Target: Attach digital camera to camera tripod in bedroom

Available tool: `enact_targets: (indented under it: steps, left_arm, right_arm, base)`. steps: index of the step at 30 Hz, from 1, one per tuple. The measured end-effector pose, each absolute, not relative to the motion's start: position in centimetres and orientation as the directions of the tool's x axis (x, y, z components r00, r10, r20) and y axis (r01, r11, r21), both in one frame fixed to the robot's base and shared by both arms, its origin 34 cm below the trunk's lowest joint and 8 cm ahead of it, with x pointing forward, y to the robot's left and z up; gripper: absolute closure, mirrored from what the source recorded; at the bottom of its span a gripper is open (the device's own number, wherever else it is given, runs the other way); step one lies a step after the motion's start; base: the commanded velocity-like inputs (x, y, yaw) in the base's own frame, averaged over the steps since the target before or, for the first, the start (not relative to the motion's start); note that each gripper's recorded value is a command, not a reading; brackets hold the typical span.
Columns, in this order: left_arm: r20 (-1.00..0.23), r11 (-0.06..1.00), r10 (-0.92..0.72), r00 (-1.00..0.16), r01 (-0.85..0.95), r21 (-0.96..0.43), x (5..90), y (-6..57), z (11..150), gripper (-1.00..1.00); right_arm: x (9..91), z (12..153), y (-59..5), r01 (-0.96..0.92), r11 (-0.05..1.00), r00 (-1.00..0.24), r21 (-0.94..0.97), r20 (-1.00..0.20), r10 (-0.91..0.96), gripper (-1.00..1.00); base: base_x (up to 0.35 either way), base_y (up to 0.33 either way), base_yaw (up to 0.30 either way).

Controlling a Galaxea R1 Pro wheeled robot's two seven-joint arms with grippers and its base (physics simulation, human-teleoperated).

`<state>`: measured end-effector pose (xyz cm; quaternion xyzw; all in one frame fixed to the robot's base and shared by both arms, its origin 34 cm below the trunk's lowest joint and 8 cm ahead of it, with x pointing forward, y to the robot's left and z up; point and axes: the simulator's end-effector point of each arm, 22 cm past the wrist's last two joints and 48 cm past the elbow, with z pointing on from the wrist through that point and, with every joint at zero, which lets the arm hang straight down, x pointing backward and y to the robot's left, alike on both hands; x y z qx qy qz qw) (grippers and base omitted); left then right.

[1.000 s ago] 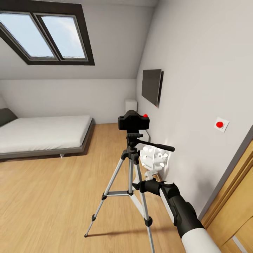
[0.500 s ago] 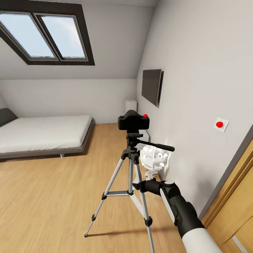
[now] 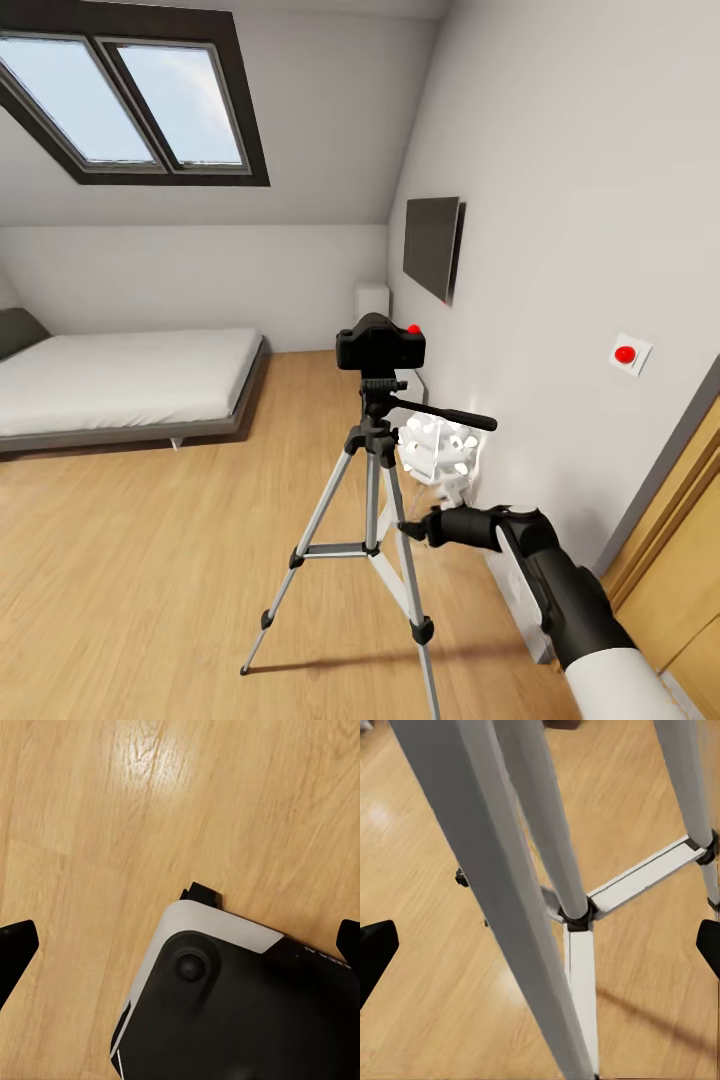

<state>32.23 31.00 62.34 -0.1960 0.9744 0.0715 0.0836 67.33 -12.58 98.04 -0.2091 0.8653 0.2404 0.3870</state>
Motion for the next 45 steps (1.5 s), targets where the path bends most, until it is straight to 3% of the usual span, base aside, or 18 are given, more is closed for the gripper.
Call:
enact_targets:
  steps: [21,29,45]
  left_arm:
    - [-0.192,0.913,-0.371,-0.909,-0.395,0.107,32.3,31.1,62.3,-1.00]
    - [-0.191,0.912,-0.371,-0.909,-0.395,0.107,32.2,31.1,62.3,-1.00]
    - [-0.191,0.912,-0.372,-0.908,-0.396,0.106,32.2,31.0,62.3,-1.00]
  right_arm:
    - [67.5,99.1,-16.8,-0.548,0.806,-0.603,0.224,-0.773,-0.195,-1.00]
    - [67.8,97.4,-22.4,-0.471,0.859,-0.647,0.199,-0.740,-0.183,-1.00]
    - [58.9,80.1,-32.7,-0.123,0.957,-0.918,0.262,-0.398,-0.009,-1.00]
  base:
    - [0.000,0.000,0.000]
    - [0.000,0.000,0.000]
    - [0.000,0.000,0.000]
